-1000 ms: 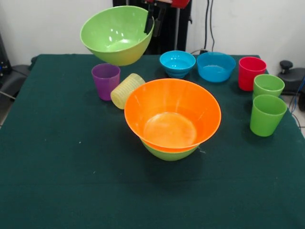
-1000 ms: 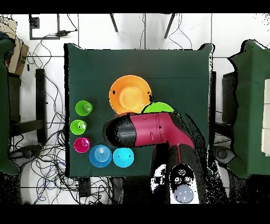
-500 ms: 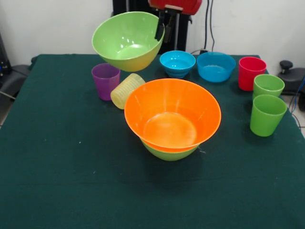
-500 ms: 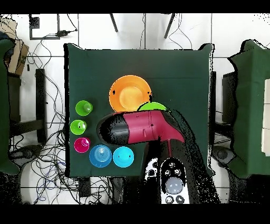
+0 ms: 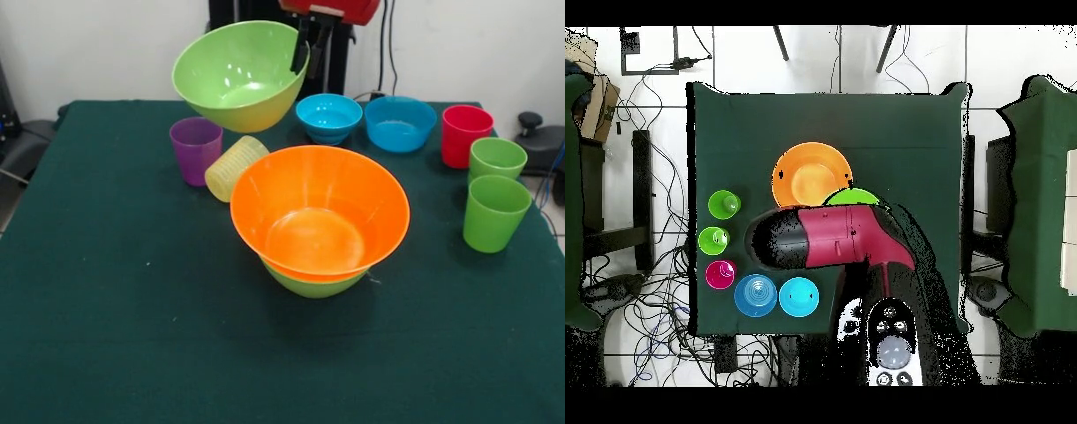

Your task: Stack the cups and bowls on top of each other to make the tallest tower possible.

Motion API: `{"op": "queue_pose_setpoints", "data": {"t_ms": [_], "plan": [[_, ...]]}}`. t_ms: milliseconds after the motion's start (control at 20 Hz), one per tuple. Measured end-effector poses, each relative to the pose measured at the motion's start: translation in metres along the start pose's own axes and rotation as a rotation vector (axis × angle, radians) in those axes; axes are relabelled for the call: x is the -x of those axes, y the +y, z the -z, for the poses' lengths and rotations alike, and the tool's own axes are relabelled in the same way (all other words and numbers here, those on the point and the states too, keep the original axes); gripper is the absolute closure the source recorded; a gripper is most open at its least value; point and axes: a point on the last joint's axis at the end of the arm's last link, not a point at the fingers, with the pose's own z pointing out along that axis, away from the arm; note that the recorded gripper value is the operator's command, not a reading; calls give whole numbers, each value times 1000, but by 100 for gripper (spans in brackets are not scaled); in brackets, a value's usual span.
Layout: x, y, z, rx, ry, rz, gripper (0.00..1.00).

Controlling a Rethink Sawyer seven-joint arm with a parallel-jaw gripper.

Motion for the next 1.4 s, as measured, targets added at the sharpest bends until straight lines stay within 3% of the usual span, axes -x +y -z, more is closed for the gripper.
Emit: {"op": "queue_pose_setpoints", "data": {"t_ms": [950, 1150, 1400], "plan": [[32, -26, 24, -22, -44, -80, 100], [38, -22, 31, -30, -55, -79, 100], [47, 2, 46, -29, -73, -52, 100]]}}
